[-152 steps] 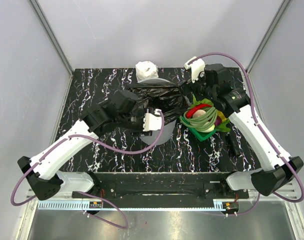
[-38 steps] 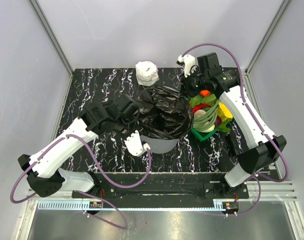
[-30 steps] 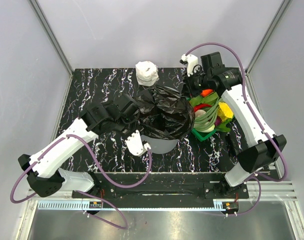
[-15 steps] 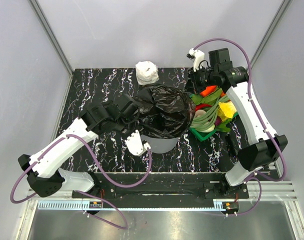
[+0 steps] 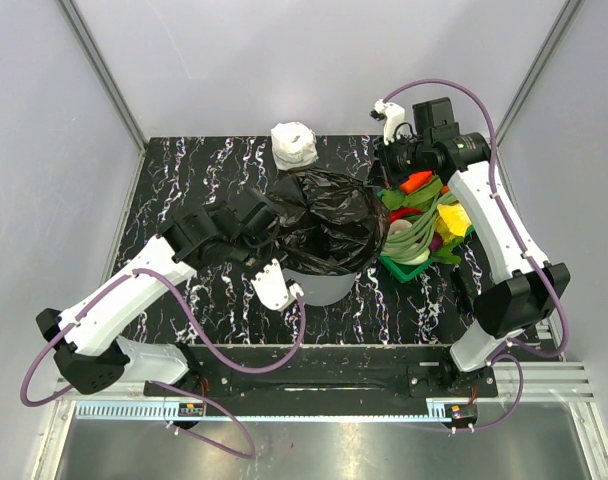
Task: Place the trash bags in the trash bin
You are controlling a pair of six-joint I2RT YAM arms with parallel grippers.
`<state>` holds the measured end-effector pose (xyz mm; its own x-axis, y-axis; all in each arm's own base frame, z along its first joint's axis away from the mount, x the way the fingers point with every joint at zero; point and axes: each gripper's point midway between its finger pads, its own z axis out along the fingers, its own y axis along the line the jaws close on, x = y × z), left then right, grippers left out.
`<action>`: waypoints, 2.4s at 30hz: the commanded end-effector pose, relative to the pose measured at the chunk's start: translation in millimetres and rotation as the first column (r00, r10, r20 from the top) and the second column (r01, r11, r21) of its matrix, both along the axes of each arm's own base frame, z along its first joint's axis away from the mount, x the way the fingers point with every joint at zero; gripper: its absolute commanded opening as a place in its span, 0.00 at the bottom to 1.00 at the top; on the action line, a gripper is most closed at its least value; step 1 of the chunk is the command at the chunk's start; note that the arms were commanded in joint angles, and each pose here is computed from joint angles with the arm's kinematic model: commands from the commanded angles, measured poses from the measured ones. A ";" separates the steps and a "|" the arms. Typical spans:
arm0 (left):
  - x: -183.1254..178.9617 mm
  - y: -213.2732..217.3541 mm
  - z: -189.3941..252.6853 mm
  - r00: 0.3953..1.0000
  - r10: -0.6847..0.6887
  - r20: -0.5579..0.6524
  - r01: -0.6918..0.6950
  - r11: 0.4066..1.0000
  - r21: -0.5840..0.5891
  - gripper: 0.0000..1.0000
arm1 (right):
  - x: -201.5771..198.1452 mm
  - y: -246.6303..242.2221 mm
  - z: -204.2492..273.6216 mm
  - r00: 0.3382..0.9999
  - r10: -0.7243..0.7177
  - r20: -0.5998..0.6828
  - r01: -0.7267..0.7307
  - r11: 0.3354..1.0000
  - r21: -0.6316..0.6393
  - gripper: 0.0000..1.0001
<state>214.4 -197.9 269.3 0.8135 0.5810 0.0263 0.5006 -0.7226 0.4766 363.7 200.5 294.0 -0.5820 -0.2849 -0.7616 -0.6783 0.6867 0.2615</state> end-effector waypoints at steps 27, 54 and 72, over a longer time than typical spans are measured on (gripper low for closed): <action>-16.3 -14.3 65.3 0.996 0.073 -0.040 -0.082 0.945 -0.316 0.43 | 16.0 -2.2 -20.2 0.999 -0.016 0.029 0.017 1.000 -0.016 0.00; -19.3 -16.1 22.1 0.990 0.062 -0.128 -0.091 0.969 -0.230 0.19 | 12.9 -5.0 -21.4 0.999 -0.017 0.035 0.018 0.999 -0.026 0.00; -44.2 -1.6 10.1 0.969 0.098 -0.227 -0.152 0.960 -0.235 0.00 | 7.8 -4.4 -36.5 1.000 -0.014 0.019 0.014 1.000 -0.022 0.00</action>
<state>188.6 -202.9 281.6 0.7187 0.6585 -0.2234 0.6572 -0.5383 0.5275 371.2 196.7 240.0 -0.6280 -0.3058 -0.7156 -0.6521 0.7086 0.2695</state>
